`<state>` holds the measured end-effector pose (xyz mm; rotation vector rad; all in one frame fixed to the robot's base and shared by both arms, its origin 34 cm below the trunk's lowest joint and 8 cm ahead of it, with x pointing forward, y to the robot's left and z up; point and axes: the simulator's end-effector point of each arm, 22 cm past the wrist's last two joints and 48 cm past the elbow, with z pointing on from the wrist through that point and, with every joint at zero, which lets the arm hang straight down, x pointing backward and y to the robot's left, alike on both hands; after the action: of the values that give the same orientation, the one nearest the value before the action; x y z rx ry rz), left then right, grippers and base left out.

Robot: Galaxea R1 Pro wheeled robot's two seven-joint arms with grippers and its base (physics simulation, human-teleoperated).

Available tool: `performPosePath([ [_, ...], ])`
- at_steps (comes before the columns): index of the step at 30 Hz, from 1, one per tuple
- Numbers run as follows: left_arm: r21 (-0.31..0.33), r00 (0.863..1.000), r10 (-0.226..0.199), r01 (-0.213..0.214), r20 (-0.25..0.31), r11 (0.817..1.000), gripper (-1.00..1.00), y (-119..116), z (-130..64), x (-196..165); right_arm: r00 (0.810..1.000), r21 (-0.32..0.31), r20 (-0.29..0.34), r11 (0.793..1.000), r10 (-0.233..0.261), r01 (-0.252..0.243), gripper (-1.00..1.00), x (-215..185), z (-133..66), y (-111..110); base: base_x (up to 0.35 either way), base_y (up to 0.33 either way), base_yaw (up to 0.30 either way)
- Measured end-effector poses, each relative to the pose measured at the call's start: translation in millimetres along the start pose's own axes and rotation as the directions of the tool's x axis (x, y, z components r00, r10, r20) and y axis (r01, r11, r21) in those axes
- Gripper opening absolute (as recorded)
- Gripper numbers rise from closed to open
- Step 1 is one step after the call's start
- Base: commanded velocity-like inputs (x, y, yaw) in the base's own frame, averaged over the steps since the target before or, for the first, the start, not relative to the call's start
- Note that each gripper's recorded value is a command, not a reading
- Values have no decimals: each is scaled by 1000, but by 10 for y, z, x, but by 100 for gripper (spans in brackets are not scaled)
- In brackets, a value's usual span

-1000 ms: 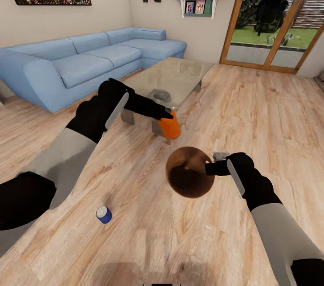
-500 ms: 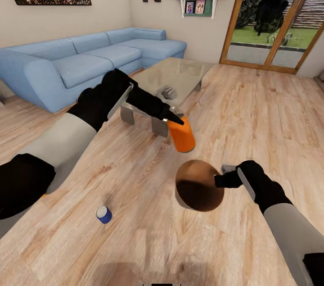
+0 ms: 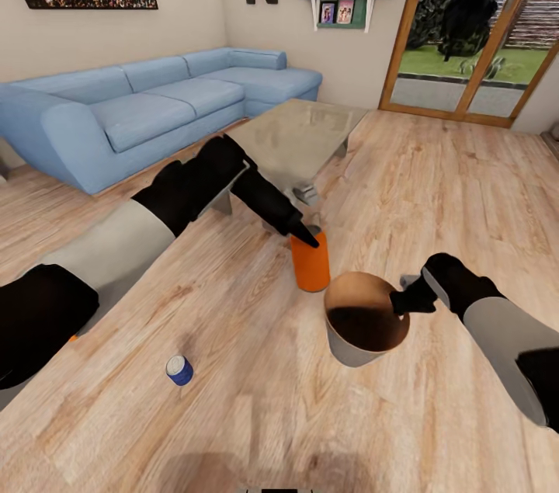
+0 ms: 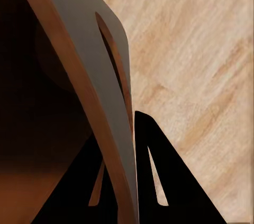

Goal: Put the three can of soda from the living room inside the tash can in the kitchen.

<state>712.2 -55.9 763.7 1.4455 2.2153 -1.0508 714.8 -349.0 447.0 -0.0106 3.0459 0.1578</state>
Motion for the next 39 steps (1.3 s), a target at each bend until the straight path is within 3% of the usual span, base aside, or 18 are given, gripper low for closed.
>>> performPosePath([
  [5,-1,1000,7,-7,-11,1000,-100,-13,34,13,999,21,-20,999,-26,26,-100,-6,-1,24,0,0,0],
  [7,2,1000,11,-11,-13,1000,-100,-36,59,-1,997,28,-47,997,-66,67,-100,46,77,178,0,0,0],
  [12,7,1000,21,-21,-14,1000,-100,-83,102,-36,994,-39,-66,995,-92,90,-100,86,182,650,0,0,0],
  [14,15,1000,27,-27,-14,1000,-100,-125,132,-64,988,-37,-75,990,-138,136,-100,103,231,846,0,0,0],
  [19,14,999,41,-41,-19,999,-100,-162,182,-94,986,-99,-75,985,-152,144,-100,120,264,1238,0,0,0],
  [24,-37,998,29,-31,-48,999,-100,105,218,59,980,-65,-79,982,-185,180,-100,124,282,1208,0,0,0],
  [30,-69,998,14,-18,-62,997,-100,385,287,251,983,-91,-76,983,-169,162,-100,123,275,1272,0,0,0],
  [34,-104,998,23,-29,-61,994,-100,502,296,280,980,-70,-78,981,-184,179,-100,124,282,1237,0,0,0],
  [39,-98,998,32,-37,-60,995,-100,496,370,311,980,-97,-75,980,-182,175,-100,124,282,1365,0,0,0],
])
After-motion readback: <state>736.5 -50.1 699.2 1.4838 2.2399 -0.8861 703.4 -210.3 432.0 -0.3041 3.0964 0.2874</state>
